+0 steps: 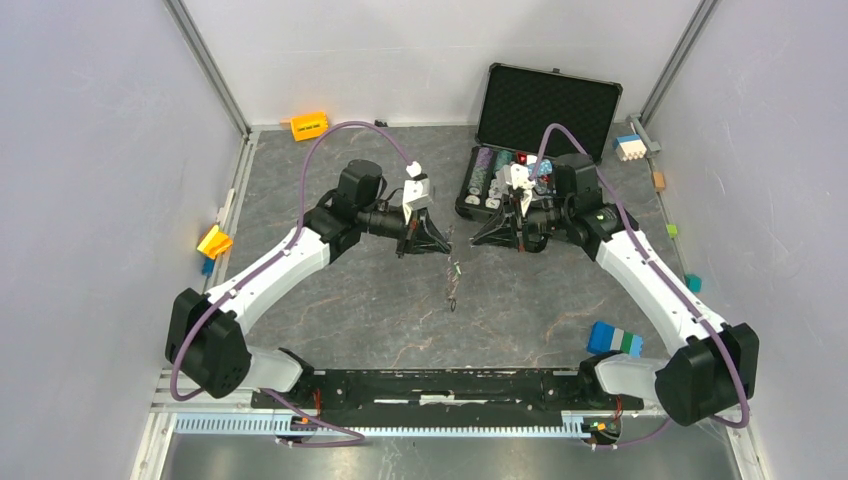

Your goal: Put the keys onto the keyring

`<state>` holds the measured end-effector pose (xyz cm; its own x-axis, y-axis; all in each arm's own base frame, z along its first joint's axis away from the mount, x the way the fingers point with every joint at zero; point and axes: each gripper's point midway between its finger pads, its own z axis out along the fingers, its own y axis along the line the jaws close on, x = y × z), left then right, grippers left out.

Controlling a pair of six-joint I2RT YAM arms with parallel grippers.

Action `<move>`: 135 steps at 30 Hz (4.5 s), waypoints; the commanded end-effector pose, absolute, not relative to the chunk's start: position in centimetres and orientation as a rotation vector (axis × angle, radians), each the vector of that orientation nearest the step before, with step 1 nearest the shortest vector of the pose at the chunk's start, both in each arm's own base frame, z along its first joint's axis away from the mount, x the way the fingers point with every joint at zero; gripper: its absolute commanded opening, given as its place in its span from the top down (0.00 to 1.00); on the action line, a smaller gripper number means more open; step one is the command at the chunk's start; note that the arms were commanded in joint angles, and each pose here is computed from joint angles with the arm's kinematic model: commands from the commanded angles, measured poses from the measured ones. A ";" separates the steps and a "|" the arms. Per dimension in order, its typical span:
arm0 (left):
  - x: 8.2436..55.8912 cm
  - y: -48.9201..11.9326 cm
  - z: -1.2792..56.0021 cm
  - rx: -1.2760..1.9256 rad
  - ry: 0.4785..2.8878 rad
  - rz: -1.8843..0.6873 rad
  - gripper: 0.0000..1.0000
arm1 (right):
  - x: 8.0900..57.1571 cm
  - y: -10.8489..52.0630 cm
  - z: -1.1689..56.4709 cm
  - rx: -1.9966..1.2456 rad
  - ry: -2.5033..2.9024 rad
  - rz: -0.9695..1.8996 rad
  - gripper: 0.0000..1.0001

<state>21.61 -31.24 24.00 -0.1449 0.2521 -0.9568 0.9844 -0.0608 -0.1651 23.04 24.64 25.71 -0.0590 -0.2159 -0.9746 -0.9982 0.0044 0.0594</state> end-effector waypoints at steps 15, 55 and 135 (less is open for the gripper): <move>23.2 -31.5 27.1 1.179 1.548 -1.216 0.98 | 22.9 26.7 27.8 -1.232 1.497 1.186 1.00; 22.9 -31.5 25.9 1.265 1.540 -1.100 0.98 | 26.3 27.3 26.6 -1.077 1.663 1.090 1.00; 24.7 -30.5 24.6 1.361 1.550 -0.435 0.98 | 25.1 28.7 23.3 -1.072 1.682 1.265 1.00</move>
<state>24.41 -29.95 21.79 0.0244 0.5905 -0.8067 0.9161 0.3097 0.2545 24.65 28.62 22.81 -0.3786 -0.1947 -0.9049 -0.9232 0.1496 0.3541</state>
